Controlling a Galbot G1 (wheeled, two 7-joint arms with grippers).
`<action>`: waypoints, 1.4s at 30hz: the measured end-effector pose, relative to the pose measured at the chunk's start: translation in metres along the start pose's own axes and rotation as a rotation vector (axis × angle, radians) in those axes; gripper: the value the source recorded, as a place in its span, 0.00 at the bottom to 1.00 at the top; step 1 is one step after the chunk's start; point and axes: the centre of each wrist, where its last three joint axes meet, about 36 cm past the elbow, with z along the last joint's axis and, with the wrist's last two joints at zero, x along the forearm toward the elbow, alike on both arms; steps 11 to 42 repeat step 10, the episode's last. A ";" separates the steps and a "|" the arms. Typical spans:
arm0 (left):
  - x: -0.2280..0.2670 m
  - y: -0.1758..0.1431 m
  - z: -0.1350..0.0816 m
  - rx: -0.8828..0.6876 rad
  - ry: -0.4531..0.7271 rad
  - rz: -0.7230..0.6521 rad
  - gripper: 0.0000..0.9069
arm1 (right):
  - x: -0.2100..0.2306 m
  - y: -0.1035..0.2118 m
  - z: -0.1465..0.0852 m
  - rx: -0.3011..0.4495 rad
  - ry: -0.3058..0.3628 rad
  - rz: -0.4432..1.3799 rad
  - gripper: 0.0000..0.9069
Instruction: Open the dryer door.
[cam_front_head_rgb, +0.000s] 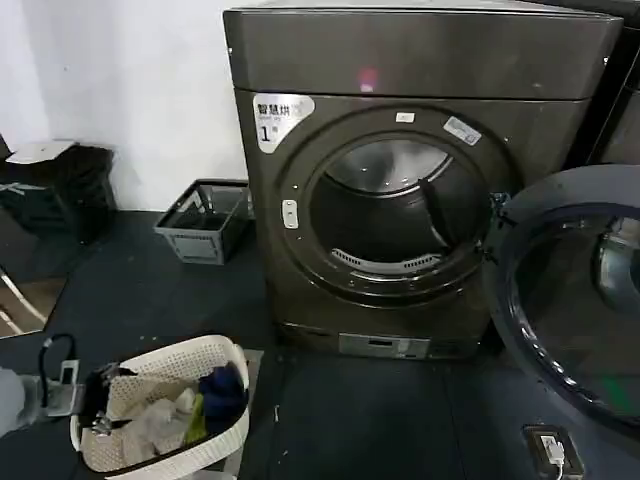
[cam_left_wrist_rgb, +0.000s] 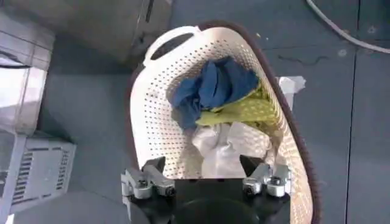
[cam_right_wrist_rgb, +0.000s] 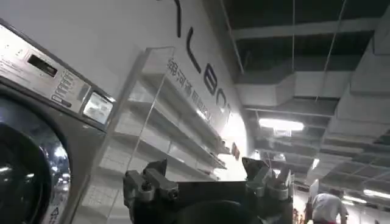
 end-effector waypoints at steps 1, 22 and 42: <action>0.000 0.000 0.000 -0.001 0.001 0.000 1.00 | 0.000 0.000 0.000 0.001 0.000 0.000 1.00; -0.003 -0.003 0.001 -0.015 0.013 0.012 1.00 | 0.001 0.000 0.001 0.006 0.004 0.002 1.00; -0.003 -0.003 0.001 -0.015 0.013 0.012 1.00 | 0.001 0.000 0.001 0.006 0.004 0.002 1.00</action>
